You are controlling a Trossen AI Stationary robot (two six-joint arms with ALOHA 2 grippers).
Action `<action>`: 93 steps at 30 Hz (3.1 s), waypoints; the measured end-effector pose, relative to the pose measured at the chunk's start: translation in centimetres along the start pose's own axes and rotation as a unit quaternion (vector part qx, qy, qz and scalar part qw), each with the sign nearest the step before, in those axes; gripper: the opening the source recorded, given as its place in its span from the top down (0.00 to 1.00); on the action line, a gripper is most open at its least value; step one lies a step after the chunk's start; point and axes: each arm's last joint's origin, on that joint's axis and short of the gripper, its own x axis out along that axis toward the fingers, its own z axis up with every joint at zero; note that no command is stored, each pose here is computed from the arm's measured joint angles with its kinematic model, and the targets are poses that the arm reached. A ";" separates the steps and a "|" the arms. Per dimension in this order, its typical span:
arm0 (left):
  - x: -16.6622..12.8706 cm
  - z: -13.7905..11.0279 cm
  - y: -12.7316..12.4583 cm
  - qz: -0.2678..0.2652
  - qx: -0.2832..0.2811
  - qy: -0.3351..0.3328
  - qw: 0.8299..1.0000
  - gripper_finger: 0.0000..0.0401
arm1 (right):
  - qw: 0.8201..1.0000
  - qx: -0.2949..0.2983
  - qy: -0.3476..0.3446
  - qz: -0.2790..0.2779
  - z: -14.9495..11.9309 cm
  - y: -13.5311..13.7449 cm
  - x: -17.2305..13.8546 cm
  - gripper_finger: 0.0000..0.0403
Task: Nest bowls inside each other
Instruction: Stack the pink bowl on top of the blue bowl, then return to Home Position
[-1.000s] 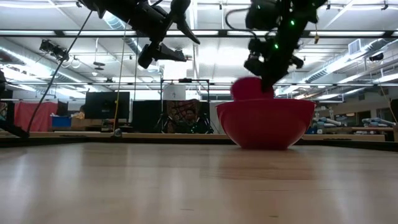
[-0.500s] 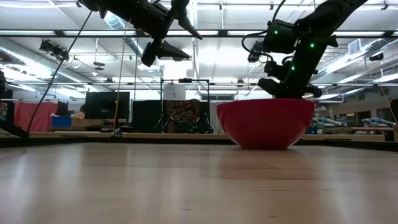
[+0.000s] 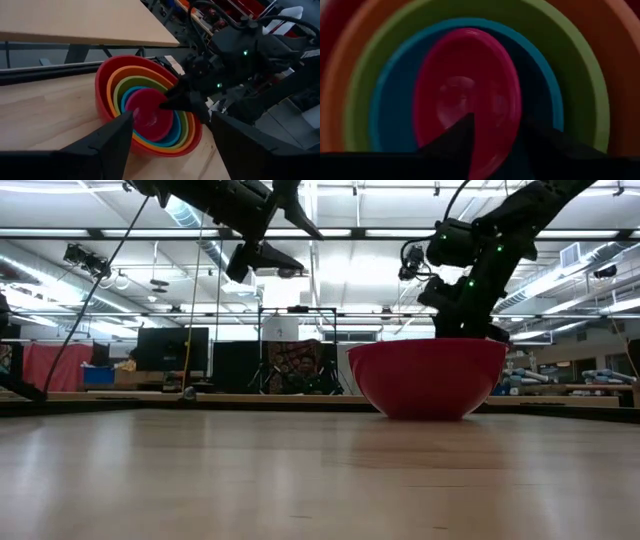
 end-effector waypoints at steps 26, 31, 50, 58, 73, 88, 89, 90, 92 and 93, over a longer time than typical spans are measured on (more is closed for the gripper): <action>-13.0 -0.9 9.6 -0.091 -0.029 -0.148 0.984 0.60 | 0.915 0.031 -0.321 0.241 -8.3 -4.1 -13.0 0.52; -14.0 -2.2 11.8 -0.099 -0.055 -0.178 0.978 0.67 | 0.892 0.041 -0.372 0.253 -10.1 -5.6 -14.0 0.56; -14.2 -5.8 14.6 -0.141 -0.074 -0.190 0.969 0.87 | 0.851 0.107 -0.404 0.319 -13.1 -6.3 -6.6 0.60; -14.1 -6.8 14.7 -0.135 -0.043 -0.161 0.977 0.95 | 0.856 0.099 -0.400 0.312 -13.5 -6.4 -5.3 0.60; -13.6 -7.7 15.3 -0.093 0.020 -0.120 0.988 0.96 | 0.849 0.106 -0.403 0.325 -13.4 -6.3 -5.5 0.60; -13.5 -8.2 15.6 -0.072 0.095 -0.106 0.987 0.96 | 0.855 0.032 -0.430 0.289 -13.4 -6.3 -5.5 0.60; -13.5 -8.1 15.6 -0.072 0.095 -0.106 0.987 0.96 | 0.855 0.032 -0.430 0.289 -13.4 -6.3 -5.5 0.60; -13.5 -8.2 15.6 -0.072 0.095 -0.106 0.987 0.96 | 0.855 0.032 -0.430 0.289 -13.4 -6.3 -5.5 0.60; -13.5 -8.2 15.6 -0.072 0.095 -0.106 0.987 0.96 | 0.855 0.032 -0.430 0.289 -13.4 -6.3 -5.5 0.60; -13.5 -8.2 15.6 -0.072 0.095 -0.106 0.987 0.96 | 0.855 0.032 -0.430 0.289 -13.4 -6.3 -5.5 0.60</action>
